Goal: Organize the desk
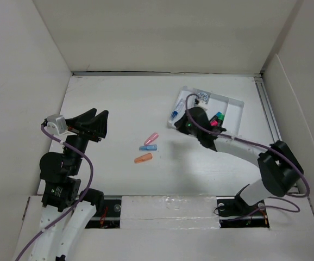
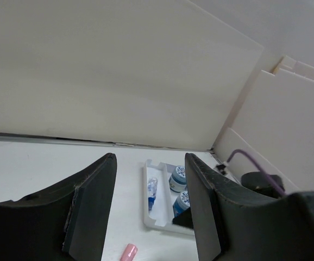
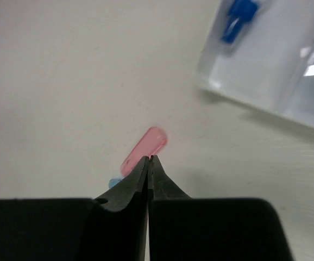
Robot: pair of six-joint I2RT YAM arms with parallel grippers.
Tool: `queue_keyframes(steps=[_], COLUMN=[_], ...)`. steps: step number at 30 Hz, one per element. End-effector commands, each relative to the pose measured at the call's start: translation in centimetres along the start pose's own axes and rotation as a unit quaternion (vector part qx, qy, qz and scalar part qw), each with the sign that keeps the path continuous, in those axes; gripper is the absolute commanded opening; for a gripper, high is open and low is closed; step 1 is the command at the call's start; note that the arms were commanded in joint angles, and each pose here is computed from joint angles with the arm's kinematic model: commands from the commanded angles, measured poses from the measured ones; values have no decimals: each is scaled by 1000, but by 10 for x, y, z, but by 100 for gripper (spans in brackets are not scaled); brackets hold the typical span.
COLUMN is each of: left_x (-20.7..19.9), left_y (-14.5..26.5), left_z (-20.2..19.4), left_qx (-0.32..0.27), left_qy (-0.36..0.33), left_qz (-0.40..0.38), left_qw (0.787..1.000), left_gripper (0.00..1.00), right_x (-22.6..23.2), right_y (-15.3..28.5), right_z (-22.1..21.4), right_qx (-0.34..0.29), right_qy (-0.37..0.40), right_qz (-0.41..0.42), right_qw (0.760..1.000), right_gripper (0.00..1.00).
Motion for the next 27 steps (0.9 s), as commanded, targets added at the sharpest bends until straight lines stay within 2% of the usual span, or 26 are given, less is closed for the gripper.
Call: queue_keyframes(steps=[1,3,4,7,11,17,27], left_x=[-9,-9,-10,-11,-12,-13,-12], left_y=[-3,-3,-3,-1,0,0,1], left_z=[7,7,8,9,9,10,12], left_qx=[-14,-13,-13,-17,-15,-18,-23], left_qy=[2,2,3,3,3,3,1], left_qz=[-22,-20,-21,-25,-27,-28,-25], left_qw=[1000,1000,1000,1000,1000,999,999], left_gripper=[48,48,48,48,48,49,49], right_x=[35,50,61,74,85,79,83], right_y=[-15,-25,-28,-39,-52,-69,-95], right_z=[-23,-49,-48,-69,-92,-111,-135], right_qx=[32,62,63,92,121,140,134], right_qy=[50,72,75,101,120,136,212], right_qz=[17,23,28,18,18,-7,-67], right_qw=[998,995,995,990,985,981,966], right_gripper=[3,28,43,55,58,59,63])
Point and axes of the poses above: each gripper's point midway between its finger pads, its own y axis back along the fingers, its own x axis along the line the jaws close on, z = x × y, the point moved 2 cm from there along y, back along the fingers, and after that the axes turned 13 degrees about y, right-handed, at the moved point
